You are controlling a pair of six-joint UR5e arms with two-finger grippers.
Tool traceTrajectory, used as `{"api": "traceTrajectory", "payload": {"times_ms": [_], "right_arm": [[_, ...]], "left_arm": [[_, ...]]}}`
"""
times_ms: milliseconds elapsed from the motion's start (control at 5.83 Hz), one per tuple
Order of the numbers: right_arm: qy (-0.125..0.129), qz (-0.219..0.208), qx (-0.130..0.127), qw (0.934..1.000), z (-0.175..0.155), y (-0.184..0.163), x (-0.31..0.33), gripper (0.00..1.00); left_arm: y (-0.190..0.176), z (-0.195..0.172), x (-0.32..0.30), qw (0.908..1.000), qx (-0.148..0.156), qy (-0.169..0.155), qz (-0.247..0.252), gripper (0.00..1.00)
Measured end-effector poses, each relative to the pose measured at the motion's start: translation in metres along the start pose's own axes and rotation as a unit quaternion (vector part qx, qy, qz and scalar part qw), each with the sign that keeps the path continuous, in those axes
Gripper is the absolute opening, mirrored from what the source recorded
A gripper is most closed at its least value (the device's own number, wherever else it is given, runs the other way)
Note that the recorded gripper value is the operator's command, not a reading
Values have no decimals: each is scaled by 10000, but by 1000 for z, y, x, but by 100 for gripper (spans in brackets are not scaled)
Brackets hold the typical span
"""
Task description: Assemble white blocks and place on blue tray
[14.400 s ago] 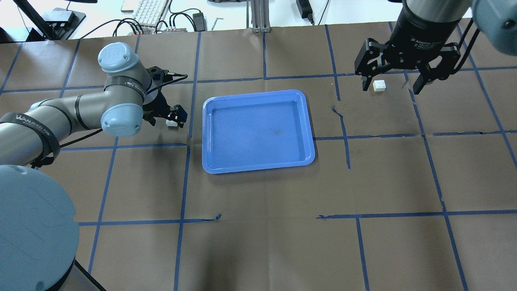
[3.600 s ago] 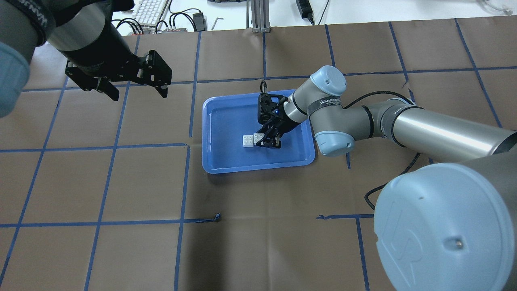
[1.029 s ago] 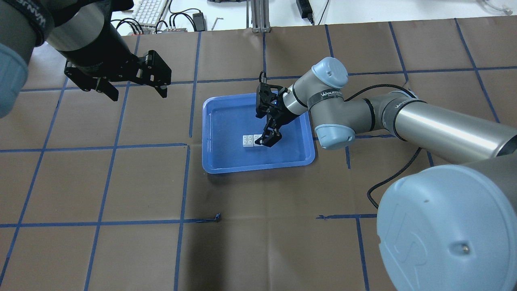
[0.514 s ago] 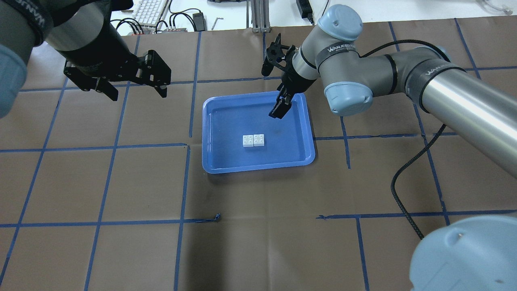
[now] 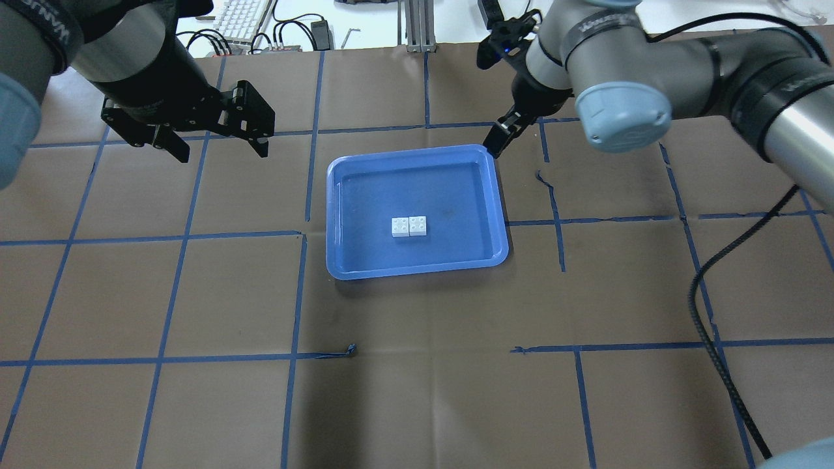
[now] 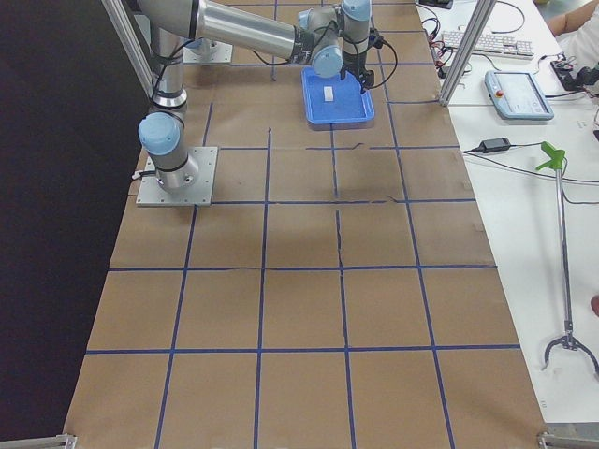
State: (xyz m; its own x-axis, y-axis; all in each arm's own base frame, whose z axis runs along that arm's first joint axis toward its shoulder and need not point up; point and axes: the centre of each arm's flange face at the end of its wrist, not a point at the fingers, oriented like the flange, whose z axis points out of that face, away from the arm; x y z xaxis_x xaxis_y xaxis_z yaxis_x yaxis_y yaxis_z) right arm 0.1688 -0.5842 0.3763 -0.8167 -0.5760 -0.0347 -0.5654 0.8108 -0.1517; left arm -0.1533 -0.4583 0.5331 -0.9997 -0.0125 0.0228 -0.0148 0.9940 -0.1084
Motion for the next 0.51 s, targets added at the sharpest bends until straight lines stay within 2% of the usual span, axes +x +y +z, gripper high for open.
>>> {"api": "traceTrajectory", "payload": {"times_ms": [171,343,514], "right_arm": [[166,942,-331,9949,-30,26,18,100],[290,1785,-567,9819,-60,41,20,100],[348,2530,-754,9639,-91,46,13,100]], "left_arm": [[0,0,0,10000,3,0,-1,99],[0,0,0,10000,5,2,-1,99],[1,0,0,10000,-4,-1,-4,99]]}}
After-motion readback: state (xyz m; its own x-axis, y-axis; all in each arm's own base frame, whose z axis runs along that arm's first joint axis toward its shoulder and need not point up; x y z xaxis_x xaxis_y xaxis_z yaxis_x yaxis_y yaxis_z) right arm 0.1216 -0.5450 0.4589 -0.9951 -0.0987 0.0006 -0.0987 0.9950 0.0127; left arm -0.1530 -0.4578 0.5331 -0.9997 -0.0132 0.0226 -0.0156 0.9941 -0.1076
